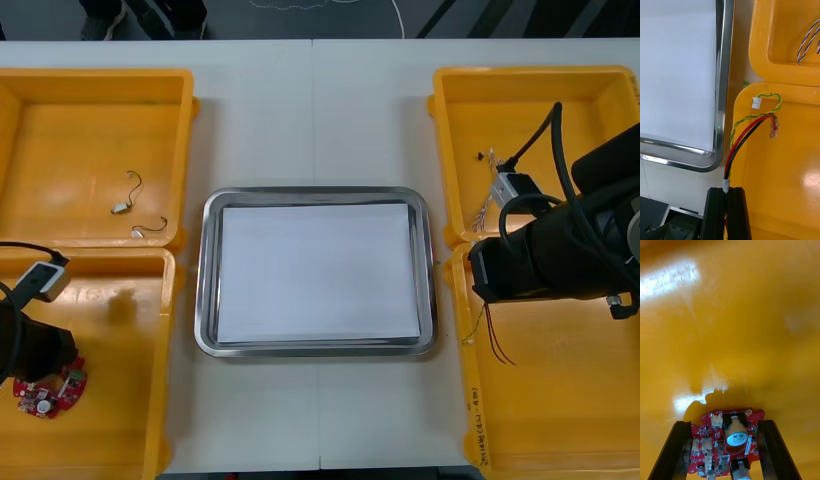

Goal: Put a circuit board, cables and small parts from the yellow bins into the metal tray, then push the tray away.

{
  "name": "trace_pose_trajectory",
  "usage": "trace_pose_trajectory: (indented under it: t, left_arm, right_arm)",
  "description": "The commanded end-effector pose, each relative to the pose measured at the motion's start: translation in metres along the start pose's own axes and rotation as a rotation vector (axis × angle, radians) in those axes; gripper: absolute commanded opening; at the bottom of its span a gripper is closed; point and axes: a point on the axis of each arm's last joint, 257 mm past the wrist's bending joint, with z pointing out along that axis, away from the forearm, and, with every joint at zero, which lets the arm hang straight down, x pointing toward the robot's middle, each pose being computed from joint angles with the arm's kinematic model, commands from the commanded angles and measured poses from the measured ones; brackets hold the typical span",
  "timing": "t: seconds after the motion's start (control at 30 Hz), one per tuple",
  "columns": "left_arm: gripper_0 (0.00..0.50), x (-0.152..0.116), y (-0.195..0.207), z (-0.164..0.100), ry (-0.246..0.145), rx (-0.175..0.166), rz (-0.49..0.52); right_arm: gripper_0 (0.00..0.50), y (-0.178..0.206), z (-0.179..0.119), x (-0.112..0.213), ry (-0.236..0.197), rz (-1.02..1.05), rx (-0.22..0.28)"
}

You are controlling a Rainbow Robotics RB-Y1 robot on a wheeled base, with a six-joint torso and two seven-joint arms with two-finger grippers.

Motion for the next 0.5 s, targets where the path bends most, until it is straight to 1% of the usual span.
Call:
trace_pose_trajectory:
  t: [0.03, 0.13, 0.2, 0.23, 0.4, 0.5]
  left_arm:
    - [0.5, -0.024, 0.006, -0.03, -0.086, -0.02, -0.015]
    - [0.5, -0.027, 0.009, -0.039, -0.103, -0.027, -0.044]
    - [0.5, -0.03, 0.009, -0.044, -0.114, -0.026, -0.094]
    - [0.5, -0.03, 0.009, -0.045, -0.114, -0.026, -0.105]
    - [0.5, -0.023, 0.003, -0.05, -0.091, -0.016, -0.235]
    - [0.5, -0.018, -0.001, -0.054, -0.073, -0.013, -0.337]
  right_arm:
    - [0.0, 0.009, -0.004, -0.006, -0.006, -0.022, -0.007]
    - [0.0, 0.01, -0.004, -0.005, -0.005, -0.024, -0.009]
    - [0.0, 0.009, -0.004, -0.005, -0.004, -0.024, -0.009]
    - [0.0, 0.009, -0.004, -0.004, -0.002, -0.024, -0.009]
    - [0.0, 0.01, -0.004, -0.004, -0.001, -0.029, -0.011]
    - [0.0, 0.01, -0.004, -0.004, 0.001, -0.028, -0.012]
